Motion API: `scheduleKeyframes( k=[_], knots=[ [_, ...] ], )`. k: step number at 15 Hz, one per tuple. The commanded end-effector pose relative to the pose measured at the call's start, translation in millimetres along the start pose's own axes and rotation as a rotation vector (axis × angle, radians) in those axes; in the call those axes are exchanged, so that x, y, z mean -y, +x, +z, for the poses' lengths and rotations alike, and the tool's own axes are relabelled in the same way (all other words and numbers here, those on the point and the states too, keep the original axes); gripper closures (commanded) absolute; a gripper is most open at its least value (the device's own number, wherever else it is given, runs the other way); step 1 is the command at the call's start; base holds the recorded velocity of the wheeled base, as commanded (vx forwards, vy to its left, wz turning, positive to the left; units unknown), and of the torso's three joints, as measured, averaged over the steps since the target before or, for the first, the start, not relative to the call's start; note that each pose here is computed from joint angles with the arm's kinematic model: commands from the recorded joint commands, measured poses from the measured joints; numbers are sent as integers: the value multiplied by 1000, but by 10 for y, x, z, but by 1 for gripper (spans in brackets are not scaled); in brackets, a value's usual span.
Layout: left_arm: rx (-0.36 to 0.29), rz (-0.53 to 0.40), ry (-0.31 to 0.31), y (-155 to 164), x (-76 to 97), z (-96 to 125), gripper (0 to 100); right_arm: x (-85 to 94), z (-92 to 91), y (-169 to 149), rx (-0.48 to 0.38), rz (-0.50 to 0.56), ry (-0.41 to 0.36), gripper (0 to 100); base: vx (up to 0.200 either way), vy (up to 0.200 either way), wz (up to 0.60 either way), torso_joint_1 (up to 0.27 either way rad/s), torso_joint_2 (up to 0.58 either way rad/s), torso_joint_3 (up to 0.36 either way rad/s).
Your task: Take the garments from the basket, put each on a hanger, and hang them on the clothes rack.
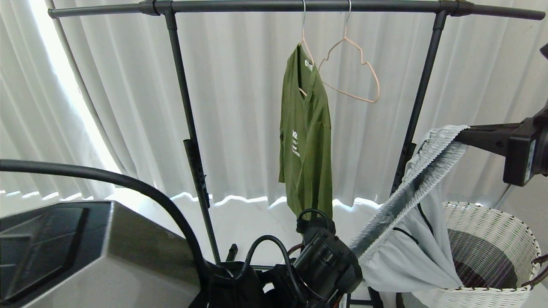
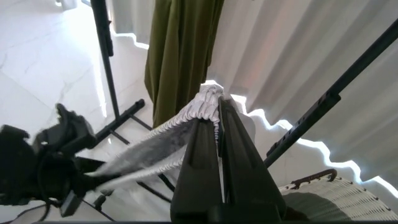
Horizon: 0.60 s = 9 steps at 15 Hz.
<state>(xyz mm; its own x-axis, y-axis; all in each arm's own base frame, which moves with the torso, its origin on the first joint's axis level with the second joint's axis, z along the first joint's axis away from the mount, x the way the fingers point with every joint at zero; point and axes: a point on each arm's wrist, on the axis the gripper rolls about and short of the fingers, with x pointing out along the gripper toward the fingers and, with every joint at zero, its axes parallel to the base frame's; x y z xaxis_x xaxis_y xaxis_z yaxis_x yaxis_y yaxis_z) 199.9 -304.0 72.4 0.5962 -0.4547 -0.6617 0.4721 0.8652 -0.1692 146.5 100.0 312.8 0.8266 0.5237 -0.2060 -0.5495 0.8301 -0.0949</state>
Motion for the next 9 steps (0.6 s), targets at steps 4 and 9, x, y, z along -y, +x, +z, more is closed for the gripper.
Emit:
scheduleKeyframes(
  k=[4,9],
  knots=[
    [249,4,-60,-1019,-265,476,100,-53,-5,9,-1,32,-12,100,0,0,0,0,0,0],
    [455,80,-3,-2267,-707,927,100,-184,35,-47,25,99,-41,100,0,0,0,0,0,0]
  ],
)
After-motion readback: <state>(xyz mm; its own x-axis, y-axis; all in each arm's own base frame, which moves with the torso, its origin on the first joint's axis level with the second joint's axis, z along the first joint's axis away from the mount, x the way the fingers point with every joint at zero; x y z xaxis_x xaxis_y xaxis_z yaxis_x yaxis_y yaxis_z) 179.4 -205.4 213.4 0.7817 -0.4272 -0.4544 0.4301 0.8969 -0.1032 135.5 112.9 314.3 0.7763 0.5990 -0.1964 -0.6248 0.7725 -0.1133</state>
